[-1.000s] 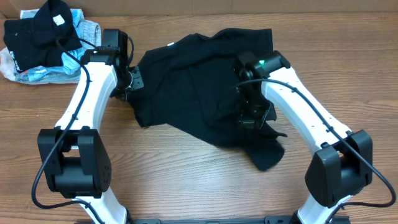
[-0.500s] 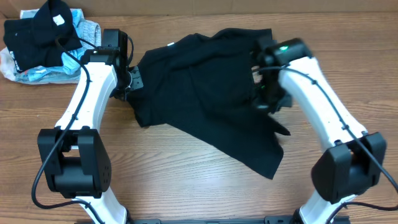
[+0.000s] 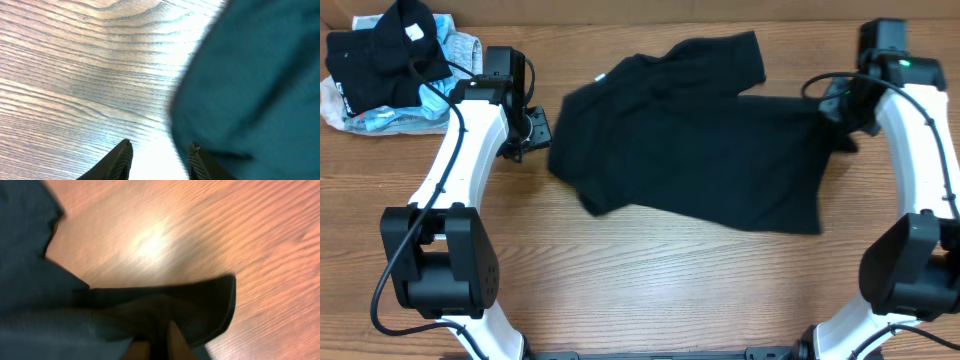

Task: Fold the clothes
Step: 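Release the hem and pull the right gripper back to the right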

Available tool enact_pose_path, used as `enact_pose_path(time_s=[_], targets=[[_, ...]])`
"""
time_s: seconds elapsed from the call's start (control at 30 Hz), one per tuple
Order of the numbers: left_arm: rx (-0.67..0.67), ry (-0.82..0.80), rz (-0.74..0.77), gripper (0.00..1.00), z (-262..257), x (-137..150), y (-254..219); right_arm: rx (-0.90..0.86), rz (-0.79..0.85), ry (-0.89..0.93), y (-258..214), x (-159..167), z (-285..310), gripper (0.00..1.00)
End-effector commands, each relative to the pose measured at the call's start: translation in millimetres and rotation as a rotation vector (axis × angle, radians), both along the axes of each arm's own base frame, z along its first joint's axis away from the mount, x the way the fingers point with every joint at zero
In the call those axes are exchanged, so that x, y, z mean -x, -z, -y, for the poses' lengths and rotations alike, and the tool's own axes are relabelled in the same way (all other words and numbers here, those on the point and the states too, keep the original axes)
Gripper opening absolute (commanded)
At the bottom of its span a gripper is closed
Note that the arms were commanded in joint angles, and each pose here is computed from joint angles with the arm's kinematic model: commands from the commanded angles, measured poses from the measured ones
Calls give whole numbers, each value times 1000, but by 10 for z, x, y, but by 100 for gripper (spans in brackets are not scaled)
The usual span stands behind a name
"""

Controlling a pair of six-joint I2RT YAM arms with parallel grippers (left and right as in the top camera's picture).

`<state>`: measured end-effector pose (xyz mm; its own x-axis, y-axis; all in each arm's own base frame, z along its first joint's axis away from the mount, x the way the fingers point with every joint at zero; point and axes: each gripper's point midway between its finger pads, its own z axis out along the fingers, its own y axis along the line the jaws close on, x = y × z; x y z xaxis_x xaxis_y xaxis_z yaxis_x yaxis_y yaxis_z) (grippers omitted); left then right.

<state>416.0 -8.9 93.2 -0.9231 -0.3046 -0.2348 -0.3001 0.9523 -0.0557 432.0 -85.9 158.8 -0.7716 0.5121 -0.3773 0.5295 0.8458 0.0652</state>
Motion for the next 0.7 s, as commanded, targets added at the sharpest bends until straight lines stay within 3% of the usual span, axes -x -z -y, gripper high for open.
enact_pose_path(time_s=[0.0,0.03,0.07,0.2,0.33,0.67], targets=[[-2,10,-16,40,21,32,48,32,86,36,-199,-106,310,42],[2,12,-16,41,32,32,49,33,98,34,-212,-121,362,90],[9,15,-16,42,47,33,49,34,104,45,-220,-119,414,100],[55,52,-18,42,139,38,48,-13,63,92,-159,19,469,100],[99,89,-10,36,226,37,-1,-138,-8,65,-93,187,242,100],[149,98,47,41,316,284,-599,-221,-129,167,-270,655,66,100]])
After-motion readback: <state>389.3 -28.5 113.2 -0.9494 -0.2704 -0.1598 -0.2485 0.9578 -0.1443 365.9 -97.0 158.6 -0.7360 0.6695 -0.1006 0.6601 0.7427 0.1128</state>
